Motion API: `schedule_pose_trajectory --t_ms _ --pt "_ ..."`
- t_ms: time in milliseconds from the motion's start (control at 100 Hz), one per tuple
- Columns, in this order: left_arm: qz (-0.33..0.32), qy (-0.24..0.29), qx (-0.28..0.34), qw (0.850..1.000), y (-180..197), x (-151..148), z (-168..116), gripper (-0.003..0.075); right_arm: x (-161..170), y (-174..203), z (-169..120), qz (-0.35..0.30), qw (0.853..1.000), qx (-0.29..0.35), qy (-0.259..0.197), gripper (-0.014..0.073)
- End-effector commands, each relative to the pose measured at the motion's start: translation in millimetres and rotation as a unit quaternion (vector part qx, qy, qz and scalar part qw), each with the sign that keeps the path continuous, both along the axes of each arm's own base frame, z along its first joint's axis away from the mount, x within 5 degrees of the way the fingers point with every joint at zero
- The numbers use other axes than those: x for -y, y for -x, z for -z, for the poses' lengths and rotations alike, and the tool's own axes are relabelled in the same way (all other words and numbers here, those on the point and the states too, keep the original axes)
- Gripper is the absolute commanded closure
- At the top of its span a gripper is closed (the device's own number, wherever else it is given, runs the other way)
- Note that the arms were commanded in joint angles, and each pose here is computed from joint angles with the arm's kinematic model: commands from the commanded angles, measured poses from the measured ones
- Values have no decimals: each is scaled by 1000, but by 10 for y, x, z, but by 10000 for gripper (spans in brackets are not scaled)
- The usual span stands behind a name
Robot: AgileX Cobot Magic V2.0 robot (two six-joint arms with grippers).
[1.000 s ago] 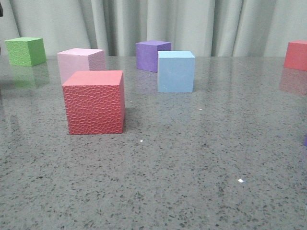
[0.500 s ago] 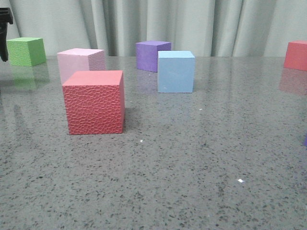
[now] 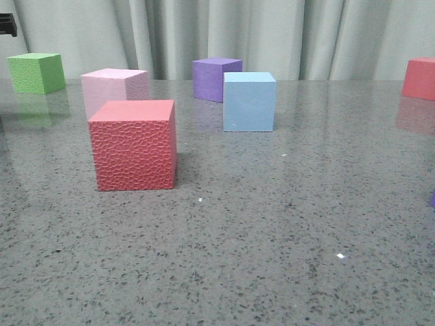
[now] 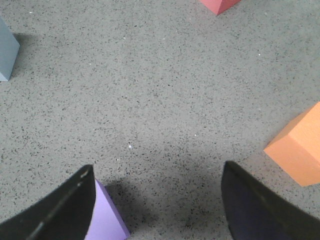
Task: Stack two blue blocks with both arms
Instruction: 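Lift the second blue cube with the left gripper toward the placed blue cube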
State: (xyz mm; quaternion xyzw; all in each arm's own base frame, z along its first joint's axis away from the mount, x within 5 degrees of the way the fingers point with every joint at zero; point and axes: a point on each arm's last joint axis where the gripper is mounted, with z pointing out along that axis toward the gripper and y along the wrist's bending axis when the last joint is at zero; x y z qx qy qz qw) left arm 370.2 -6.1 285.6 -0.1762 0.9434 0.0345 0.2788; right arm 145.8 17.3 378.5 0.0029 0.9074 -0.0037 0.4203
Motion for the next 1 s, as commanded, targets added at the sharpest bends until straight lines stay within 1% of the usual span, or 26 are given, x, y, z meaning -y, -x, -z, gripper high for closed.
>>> schedule_pose_trajectory --t_ms 0,80,220,340,470,560,660,730,830,990 --pt "9 -7 53 999 16 5 -333 601 9 -8 -126 -4 999 45 0 66" --pt "28 -13 63 998 27 56 -461 602 9 -8 -126 -4 999 45 0 66" --pt "60 -22 84 994 61 218 -777 602 8 -8 -126 -4 999 44 0 66" --pt "96 -24 104 990 98 442 -1039 601 7 -7 -126 -4 999 44 -1 66" --pt "133 -8 141 981 160 729 -1306 601 3 -7 -125 -5 999 44 -4 66" --pt "155 -2 160 975 204 892 -1414 601 0 -6 -125 -5 999 43 -5 66" --pt "177 5 174 969 244 1043 -1469 601 -2 -6 -124 -6 999 43 -7 66" --pt "189 21 175 966 273 1145 -1470 601 -2 -6 -124 -6 999 43 -7 66" --pt "203 43 173 963 281 1267 -1441 601 -2 -6 -125 -6 999 43 -7 66" --pt "233 72 176 954 285 1520 -1381 601 -3 -6 -125 -6 999 43 -8 66"
